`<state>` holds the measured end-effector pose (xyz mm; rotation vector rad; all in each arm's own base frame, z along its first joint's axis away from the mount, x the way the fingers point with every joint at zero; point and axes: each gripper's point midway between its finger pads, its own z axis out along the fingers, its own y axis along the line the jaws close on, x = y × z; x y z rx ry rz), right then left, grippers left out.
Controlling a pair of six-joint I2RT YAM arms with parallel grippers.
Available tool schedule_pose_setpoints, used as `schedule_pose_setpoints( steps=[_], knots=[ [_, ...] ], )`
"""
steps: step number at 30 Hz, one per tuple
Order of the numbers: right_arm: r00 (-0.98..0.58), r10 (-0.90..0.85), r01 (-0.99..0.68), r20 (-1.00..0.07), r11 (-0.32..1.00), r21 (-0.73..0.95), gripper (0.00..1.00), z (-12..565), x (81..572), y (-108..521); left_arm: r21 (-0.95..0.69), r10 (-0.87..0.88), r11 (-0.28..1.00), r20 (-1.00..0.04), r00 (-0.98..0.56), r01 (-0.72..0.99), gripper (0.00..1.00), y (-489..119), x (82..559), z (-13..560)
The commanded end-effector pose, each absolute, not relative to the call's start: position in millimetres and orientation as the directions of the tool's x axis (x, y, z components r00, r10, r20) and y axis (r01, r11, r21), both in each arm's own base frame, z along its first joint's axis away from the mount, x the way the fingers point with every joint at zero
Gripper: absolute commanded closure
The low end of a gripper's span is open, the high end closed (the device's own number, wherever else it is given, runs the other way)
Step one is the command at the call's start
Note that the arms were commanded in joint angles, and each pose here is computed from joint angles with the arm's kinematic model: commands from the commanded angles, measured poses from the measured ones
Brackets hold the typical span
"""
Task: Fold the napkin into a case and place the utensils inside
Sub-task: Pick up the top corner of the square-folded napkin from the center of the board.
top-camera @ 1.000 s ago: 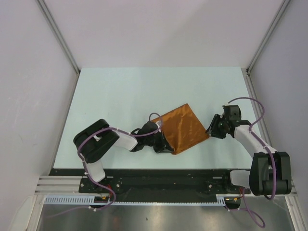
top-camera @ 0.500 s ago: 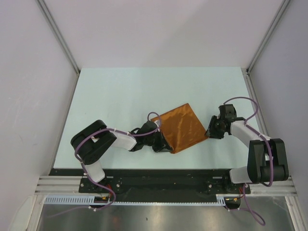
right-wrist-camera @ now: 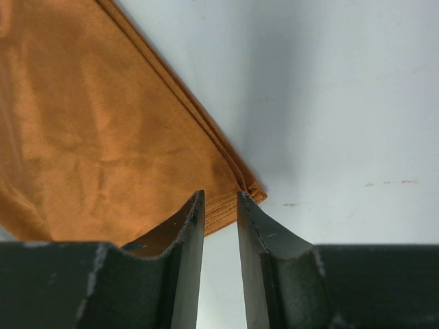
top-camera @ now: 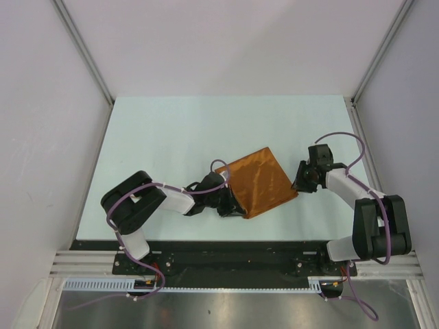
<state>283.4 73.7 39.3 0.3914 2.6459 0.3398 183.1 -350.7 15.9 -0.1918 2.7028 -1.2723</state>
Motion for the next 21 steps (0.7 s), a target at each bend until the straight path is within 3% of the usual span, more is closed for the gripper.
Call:
schedule_pose_setpoints(
  steps=[1, 21],
  knots=[
    [-0.848, 0.324, 0.223, -0.419, 0.936, 0.273, 0.70, 42, 296, 69, -0.755, -0.163, 0.655, -0.091, -0.983, -0.039, 1.00, -347, 183, 7],
    [-0.860, 0.328, 0.228, -0.392, 0.932, 0.280, 0.73, 30, 297, 70, -0.757, -0.156, 0.651, -0.077, -0.985, -0.044, 0.99, -346, 179, 4]
  ],
)
